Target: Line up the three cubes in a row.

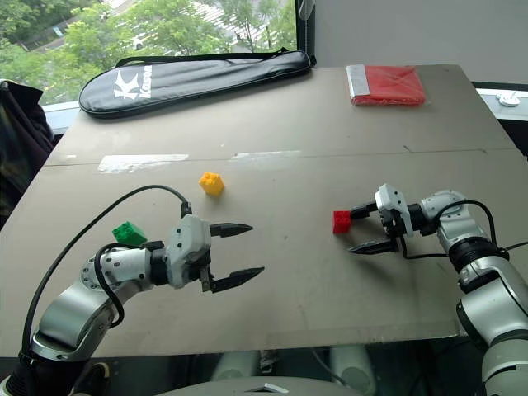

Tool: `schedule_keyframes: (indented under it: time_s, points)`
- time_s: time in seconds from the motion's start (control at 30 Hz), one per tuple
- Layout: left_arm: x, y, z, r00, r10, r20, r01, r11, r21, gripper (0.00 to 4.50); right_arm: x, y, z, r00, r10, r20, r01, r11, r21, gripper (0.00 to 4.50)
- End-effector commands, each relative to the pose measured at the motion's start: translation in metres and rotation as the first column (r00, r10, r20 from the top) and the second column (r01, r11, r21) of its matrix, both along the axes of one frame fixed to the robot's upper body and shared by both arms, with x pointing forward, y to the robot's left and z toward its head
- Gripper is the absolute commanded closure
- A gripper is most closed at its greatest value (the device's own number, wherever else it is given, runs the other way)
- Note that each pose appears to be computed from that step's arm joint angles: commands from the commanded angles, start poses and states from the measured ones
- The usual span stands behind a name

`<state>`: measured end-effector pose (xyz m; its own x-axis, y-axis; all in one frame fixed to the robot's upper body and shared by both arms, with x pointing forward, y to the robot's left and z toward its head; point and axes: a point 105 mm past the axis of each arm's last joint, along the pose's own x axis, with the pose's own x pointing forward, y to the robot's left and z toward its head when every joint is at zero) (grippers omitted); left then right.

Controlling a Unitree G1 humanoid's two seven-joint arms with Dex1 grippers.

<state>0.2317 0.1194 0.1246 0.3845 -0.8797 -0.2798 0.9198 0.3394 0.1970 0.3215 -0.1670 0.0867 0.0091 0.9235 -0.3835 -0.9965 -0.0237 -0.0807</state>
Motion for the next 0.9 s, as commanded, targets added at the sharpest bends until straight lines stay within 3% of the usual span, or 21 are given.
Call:
schedule_keyframes:
  time_s: [0.03,0.27,0.4,0.53,0.63,0.73,0.83,0.9]
  points:
    - [0.002,0.001,0.002,0.999,0.021,0.030,-0.020,1.000,-0.008,0.00,-0.003,-0.003,0.006,0.999,0.026,0.023,-0.027,0.999,0.029,0.04]
    - [0.006,0.011,0.010,0.975,0.211,0.072,-0.202,0.972,-0.120,0.00,0.004,-0.010,0.041,0.993,-0.041,0.108,0.020,0.982,0.187,0.04]
    - [0.001,0.024,0.015,0.917,0.391,0.083,-0.364,0.902,-0.233,0.00,0.003,-0.018,0.064,0.985,-0.089,0.150,0.042,0.956,0.289,0.04]
    - [-0.019,0.051,0.012,0.840,0.543,-0.006,-0.516,0.794,-0.323,0.00,-0.004,-0.021,0.083,0.979,-0.108,0.171,0.034,0.921,0.387,0.04]
    - [-0.022,0.085,0.007,0.725,0.686,0.050,-0.647,0.705,-0.290,0.00,-0.013,-0.022,0.084,0.982,-0.093,0.163,0.020,0.915,0.404,0.04]
    - [-0.026,0.116,0.007,0.579,0.811,0.081,-0.756,0.572,-0.317,0.00,-0.026,-0.023,0.080,0.990,-0.067,0.127,0.010,0.912,0.409,0.04]
    - [-0.036,0.147,-0.002,0.379,0.920,0.097,-0.862,0.389,-0.325,0.00,-0.039,-0.027,0.074,0.995,-0.049,0.092,0.007,0.911,0.411,0.04]
    - [-0.039,0.157,-0.006,0.300,0.948,0.103,-0.891,0.317,-0.325,0.00,-0.044,-0.029,0.073,0.995,-0.044,0.088,0.004,0.911,0.413,0.04]
